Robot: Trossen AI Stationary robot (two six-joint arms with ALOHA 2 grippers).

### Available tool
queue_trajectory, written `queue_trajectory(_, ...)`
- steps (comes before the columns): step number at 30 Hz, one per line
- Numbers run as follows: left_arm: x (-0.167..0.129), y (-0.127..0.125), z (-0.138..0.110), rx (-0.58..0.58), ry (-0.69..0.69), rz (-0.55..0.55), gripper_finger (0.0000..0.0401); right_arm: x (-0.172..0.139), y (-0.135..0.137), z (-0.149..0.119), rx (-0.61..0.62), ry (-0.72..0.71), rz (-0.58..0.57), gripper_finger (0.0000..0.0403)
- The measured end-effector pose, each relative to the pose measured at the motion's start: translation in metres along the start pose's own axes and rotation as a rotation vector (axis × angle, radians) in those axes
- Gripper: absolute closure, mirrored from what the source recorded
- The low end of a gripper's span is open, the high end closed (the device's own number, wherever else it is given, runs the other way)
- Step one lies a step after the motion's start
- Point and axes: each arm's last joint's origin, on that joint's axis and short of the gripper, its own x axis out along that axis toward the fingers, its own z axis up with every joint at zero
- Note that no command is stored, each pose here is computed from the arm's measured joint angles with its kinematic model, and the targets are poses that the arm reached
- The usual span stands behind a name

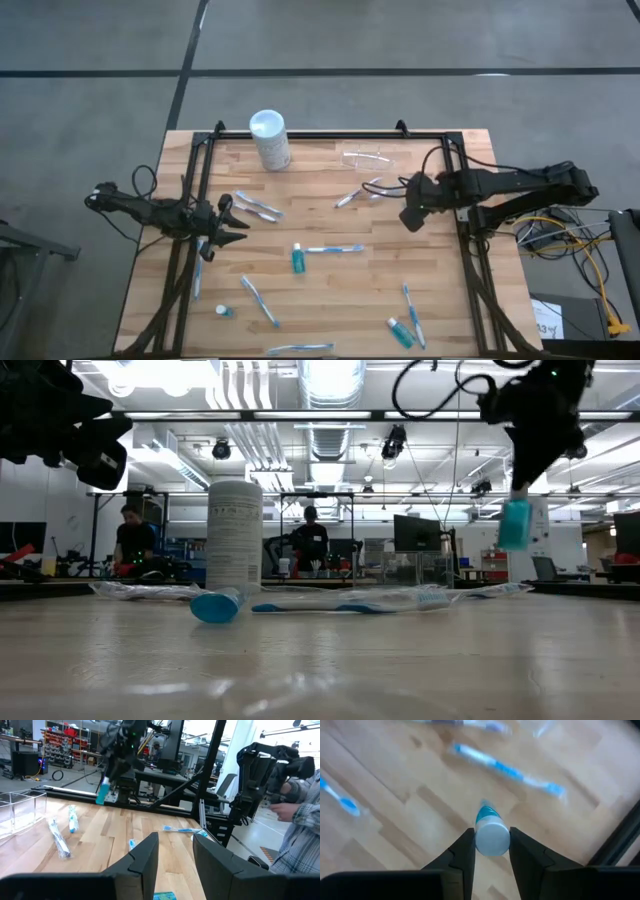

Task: Pick & Place toothbrushing station
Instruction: Put the blue mouthwash into the middle of the transparent organizer

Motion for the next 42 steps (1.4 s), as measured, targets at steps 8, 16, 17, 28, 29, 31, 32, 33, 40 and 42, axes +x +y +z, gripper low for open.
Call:
queue_trajectory(8, 0.0, 0.0, 0.0, 0.0, 0.0, 0.0, 0.0275, -0.032, -0.005, 0.045, 0.018, -0.095, 0.037, 0.0305)
queue_trajectory(16, 0.0, 0.0, 0.0, 0.0, 0.0, 0.0, 0.0275, -0.051, -0.026, 0.095, 0.044, -0.135, 0.077, 0.0303)
queue_trajectory(17, 0.0, 0.0, 0.0, 0.0, 0.0, 0.0, 0.0275, -0.051, -0.028, 0.101, 0.04, -0.139, 0.072, 0.0303)
queue_trajectory(28, 0.0, 0.0, 0.0, 0.0, 0.0, 0.0, 0.0275, -0.017, -0.035, 0.163, -0.008, -0.057, 0.037, 0.0303)
queue_trajectory(29, 0.0, 0.0, 0.0, 0.0, 0.0, 0.0, 0.0275, -0.013, -0.035, 0.168, -0.012, -0.052, 0.031, 0.0303)
queue_trajectory(31, 0.0, 0.0, 0.0, 0.0, 0.0, 0.0, 0.0275, -0.006, -0.036, 0.176, -0.018, -0.043, 0.022, 0.0303)
queue_trajectory(32, 0.0, 0.0, 0.0, 0.0, 0.0, 0.0, 0.0275, -0.003, -0.036, 0.18, -0.02, -0.04, 0.018, 0.0303)
queue_trajectory(33, 0.0, 0.0, 0.0, 0.0, 0.0, 0.0, 0.0275, 0.001, -0.037, 0.184, -0.024, -0.035, 0.014, 0.0303)
queue_trajectory(40, 0.0, 0.0, 0.0, 0.0, 0.0, 0.0, 0.0275, 0.022, -0.039, 0.207, -0.038, 0.007, 0.055, 0.0303)
queue_trajectory(42, 0.0, 0.0, 0.0, 0.0, 0.0, 0.0, 0.0275, 0.026, -0.04, 0.213, -0.034, 0.01, 0.052, 0.0303)
